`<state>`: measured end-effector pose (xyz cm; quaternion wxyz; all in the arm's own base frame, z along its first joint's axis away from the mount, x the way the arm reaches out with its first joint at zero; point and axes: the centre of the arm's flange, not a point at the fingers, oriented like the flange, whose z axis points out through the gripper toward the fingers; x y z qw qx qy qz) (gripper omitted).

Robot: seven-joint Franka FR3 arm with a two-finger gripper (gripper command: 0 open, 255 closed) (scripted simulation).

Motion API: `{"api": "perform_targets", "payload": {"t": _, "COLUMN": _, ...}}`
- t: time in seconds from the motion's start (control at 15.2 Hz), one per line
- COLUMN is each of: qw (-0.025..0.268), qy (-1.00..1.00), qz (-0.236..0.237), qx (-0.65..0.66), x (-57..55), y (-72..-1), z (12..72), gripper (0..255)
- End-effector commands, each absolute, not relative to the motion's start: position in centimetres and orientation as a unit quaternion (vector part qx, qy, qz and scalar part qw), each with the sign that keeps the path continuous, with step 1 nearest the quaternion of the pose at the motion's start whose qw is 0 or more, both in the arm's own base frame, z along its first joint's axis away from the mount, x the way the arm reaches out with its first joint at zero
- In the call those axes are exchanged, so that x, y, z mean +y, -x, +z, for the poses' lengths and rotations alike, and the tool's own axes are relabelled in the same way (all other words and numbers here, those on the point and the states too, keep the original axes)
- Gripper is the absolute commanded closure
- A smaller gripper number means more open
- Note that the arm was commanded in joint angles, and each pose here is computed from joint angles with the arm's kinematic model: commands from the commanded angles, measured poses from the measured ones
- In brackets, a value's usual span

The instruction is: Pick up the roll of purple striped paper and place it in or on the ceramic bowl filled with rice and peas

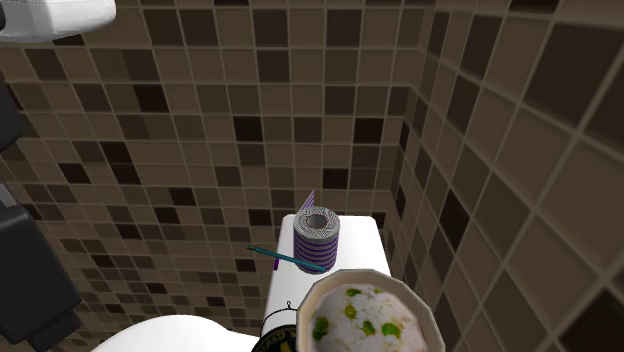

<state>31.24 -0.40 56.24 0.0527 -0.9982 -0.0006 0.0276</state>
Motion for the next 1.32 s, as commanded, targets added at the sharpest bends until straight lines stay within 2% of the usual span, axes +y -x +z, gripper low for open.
{"api": "perform_targets", "payload": {"t": 0.0, "qw": 0.053, "qy": 0.998, "qz": 0.028, "qx": -0.001, "x": -0.4, "y": -31.2, "z": 56.2, "gripper": 0}}
{"api": "perform_targets", "payload": {"t": 1.25, "qw": 0.026, "qy": 0.990, "qz": 0.033, "qx": -0.133, "x": 0.3, "y": -54.2, "z": 45.7, "gripper": 0}}
